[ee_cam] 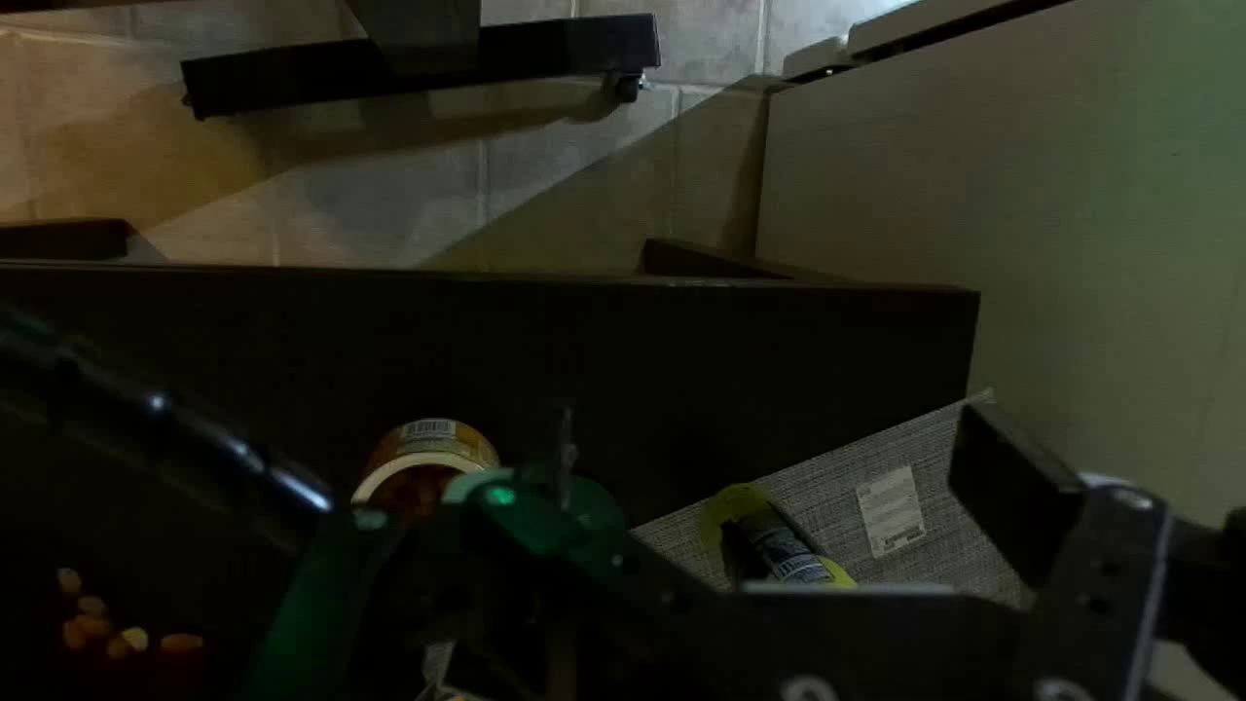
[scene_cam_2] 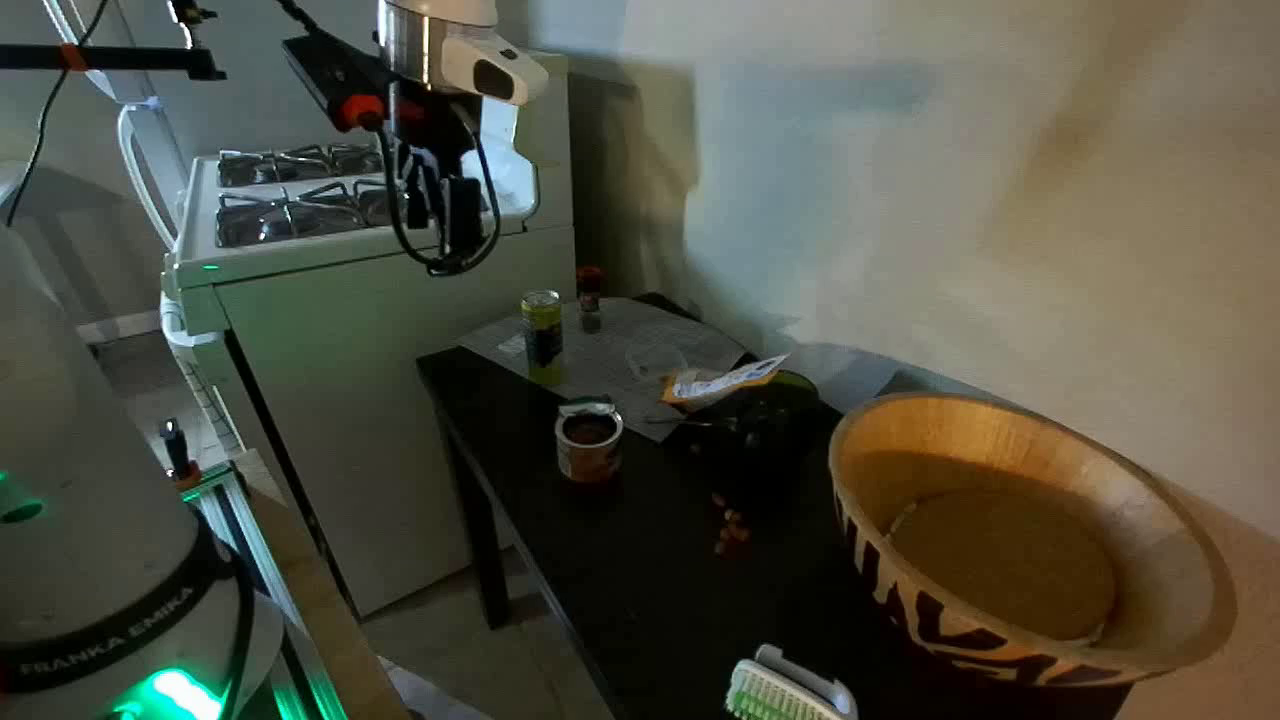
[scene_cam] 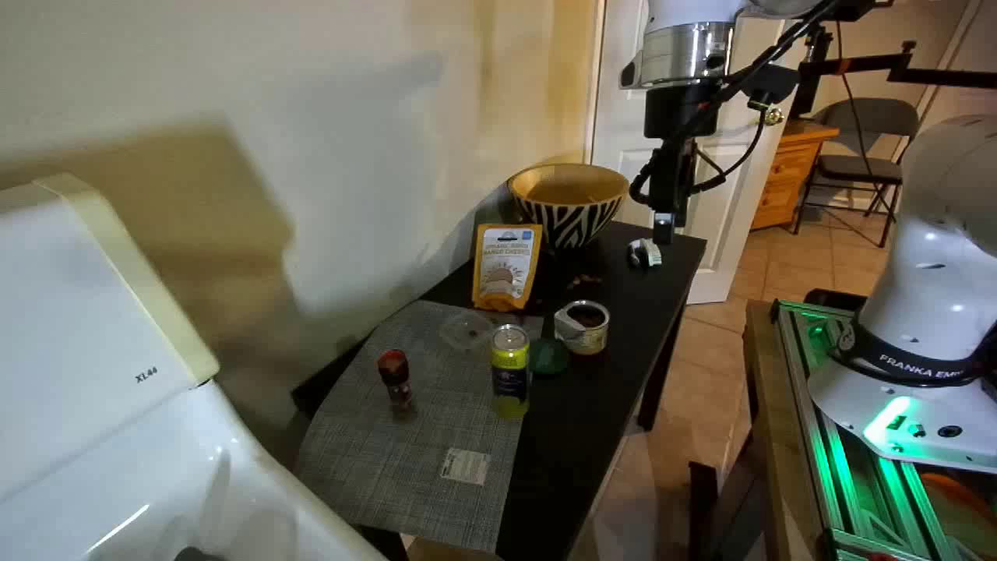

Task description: Put the can in the brown bowl

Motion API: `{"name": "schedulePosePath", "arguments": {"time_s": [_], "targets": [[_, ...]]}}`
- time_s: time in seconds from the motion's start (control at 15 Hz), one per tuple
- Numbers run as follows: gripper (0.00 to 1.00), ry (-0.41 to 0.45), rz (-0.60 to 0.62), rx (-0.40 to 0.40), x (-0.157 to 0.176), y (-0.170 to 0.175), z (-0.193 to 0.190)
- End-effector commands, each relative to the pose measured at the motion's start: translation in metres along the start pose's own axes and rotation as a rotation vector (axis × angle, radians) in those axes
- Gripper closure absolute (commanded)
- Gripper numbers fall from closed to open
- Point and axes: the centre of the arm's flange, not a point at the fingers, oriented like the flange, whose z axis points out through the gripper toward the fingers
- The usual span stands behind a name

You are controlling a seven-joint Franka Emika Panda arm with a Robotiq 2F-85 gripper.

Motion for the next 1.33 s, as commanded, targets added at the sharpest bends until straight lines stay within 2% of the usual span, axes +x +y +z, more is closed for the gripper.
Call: {"name": "schedulePosePath", "arguments": {"time_s": [0.0, 0.27, 0.33, 0.47, 0.6, 0.73, 1.0, 1.27], "targets": [[0.00, 0.000, 0.000, 0.000, 0.000, 0.000, 0.000], [0.00, 0.000, 0.000, 0.000, 0.000, 0.000, 0.000], [0.00, 0.034, 0.016, -0.008, 0.005, 0.006, -0.002], [0.00, 0.093, -0.028, -0.031, 0.034, 0.013, 0.007], [0.00, 0.151, -0.116, -0.070, 0.064, 0.009, 0.022], [0.00, 0.169, -0.225, -0.078, 0.086, -0.004, 0.045], [0.00, 0.143, -0.414, -0.057, 0.108, -0.043, 0.100], [0.00, 0.184, -0.551, -0.104, 0.127, -0.082, 0.118]]}}
